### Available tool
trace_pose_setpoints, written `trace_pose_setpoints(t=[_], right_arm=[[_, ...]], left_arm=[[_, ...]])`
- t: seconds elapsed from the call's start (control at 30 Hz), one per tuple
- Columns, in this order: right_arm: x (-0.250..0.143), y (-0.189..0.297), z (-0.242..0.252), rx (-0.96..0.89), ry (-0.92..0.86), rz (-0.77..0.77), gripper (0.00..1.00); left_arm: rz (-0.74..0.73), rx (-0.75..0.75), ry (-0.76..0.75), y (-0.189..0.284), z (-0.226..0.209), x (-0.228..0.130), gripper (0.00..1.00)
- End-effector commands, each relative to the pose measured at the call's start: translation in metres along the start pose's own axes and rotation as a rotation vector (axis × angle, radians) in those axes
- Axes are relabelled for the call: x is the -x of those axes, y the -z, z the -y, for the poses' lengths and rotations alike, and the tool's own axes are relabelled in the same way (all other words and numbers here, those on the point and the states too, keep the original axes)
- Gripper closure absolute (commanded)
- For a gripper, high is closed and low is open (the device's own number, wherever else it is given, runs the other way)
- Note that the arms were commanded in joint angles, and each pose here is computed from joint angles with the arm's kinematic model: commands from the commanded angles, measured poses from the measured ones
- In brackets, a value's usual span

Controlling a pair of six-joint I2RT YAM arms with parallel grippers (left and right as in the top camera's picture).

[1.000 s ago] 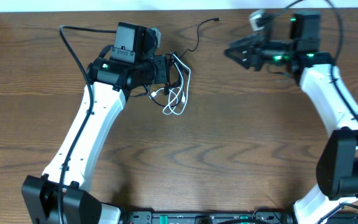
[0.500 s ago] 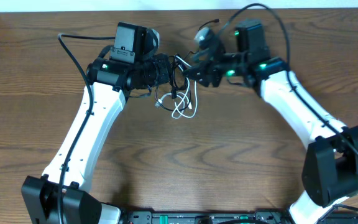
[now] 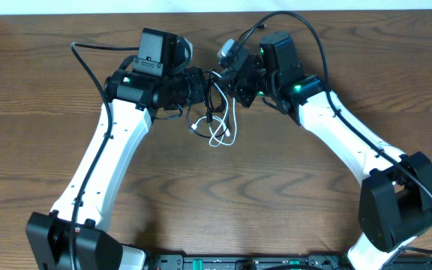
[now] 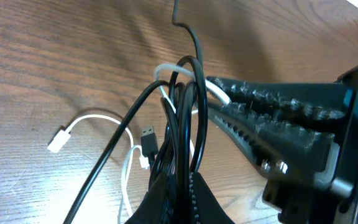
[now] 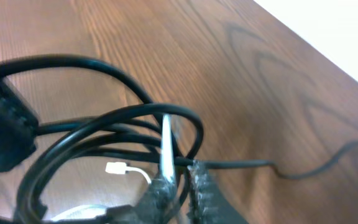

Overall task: Untangle cables
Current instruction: 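Pull the right gripper far right, drawing the white cable out of the coil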

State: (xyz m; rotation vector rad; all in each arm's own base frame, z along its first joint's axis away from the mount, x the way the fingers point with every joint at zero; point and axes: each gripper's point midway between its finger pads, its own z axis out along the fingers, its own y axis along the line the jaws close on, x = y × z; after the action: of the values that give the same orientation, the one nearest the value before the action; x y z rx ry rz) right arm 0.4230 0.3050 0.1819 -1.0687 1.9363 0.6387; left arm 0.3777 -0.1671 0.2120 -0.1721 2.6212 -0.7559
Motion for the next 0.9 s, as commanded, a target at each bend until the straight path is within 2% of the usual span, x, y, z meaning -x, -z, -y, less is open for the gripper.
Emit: trace_pose_setpoints(t=[0.0, 0.2, 0.4, 0.57, 0.87], right_arm=[[-0.002, -0.001, 0.008, -0.030, -0.043, -0.006, 0.99], [0.019, 0.024, 0.017, -0.052, -0.112, 0.058, 0.99], [0.060, 0.096, 0.044, -0.150, -0.235, 0.201, 0.99], [0.081, 0.158, 0.059, -0.227, -0.261, 0.295, 0.99], [0.086, 0.242, 0.089, -0.368, -0.354, 0.404, 0.99]], left_arm=[[0.020, -0.016, -0.007, 0.009, 0.005, 0.003, 0.92], [0.050, 0.065, -0.001, 0.008, -0.009, 0.008, 0.92], [0.043, 0.137, 0.013, 0.003, -0.024, 0.006, 0.92], [0.023, 0.147, 0.023, -0.002, -0.028, 0.003, 0.92], [-0.005, 0.164, 0.033, -0.011, -0.034, 0.000, 0.92]])
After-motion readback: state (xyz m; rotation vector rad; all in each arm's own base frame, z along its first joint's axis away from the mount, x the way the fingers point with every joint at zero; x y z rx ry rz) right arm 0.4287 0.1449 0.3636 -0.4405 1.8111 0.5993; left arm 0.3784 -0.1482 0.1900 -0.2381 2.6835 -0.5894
